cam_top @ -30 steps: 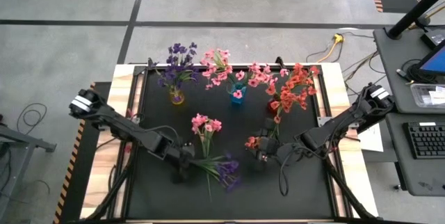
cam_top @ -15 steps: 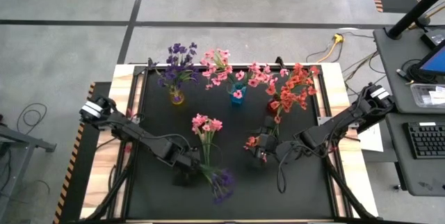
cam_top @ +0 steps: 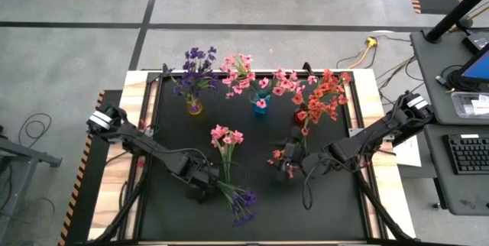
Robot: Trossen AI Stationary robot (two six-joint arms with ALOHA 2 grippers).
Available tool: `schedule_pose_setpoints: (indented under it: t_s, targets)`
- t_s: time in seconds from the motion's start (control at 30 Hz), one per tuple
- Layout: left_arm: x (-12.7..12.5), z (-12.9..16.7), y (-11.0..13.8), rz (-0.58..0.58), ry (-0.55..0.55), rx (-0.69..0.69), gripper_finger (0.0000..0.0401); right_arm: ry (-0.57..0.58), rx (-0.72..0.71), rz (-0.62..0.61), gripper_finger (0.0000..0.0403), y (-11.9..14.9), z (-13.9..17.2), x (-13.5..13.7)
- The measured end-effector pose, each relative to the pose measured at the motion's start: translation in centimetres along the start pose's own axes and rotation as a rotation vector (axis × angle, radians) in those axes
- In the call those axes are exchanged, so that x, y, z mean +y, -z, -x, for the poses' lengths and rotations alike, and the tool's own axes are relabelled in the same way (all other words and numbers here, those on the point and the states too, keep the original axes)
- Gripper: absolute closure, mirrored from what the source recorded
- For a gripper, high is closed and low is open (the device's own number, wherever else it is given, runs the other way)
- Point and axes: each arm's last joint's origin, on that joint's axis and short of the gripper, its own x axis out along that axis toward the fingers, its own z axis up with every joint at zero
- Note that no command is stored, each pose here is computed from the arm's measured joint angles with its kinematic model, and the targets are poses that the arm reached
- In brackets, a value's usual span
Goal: Sort flowers into vase by color
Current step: Put the purple flower into the yellow vase
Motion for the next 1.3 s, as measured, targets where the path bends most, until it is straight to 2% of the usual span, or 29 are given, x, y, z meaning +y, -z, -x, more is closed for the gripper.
schedule_pose_setpoints:
  t_s: [0.2,0.37,0.53,0.6,0.77,0.9,1.13,1.3]
  targets:
    - [-0.5,-1.1,1.3,-0.018,0.010,-0.010,0.0190,0.001,0.000,-0.020,0.0220,0.0,0.0,0.0]
    - [-0.8,-1.8,2.3,-0.025,0.008,-0.022,0.0271,0.000,0.001,-0.016,0.0220,0.0,0.0,0.0]
    - [-0.8,-1.8,2.5,0.028,0.003,-0.026,0.0367,0.001,0.001,-0.014,0.0220,0.0,0.0,0.0]
    - [-0.7,-1.6,2.5,0.052,0.004,-0.039,0.0391,0.001,0.001,-0.013,0.0220,0.0,0.0,0.0]
    - [-0.8,0.0,3.1,0.060,0.013,-0.052,0.0396,-0.001,0.001,-0.013,0.0220,0.0,0.0,0.0]
    - [-0.9,2.7,3.7,0.081,0.033,-0.135,0.0400,-0.006,0.001,-0.011,0.0220,0.0,0.1,0.1]
    - [0.4,8.0,5.3,0.126,-0.068,-0.433,0.0401,-0.006,0.006,0.011,0.0220,0.1,0.1,0.1]
    - [2.7,9.8,7.3,0.231,-0.254,-0.691,0.0401,-0.008,0.007,0.013,0.0220,0.1,0.1,0.1]
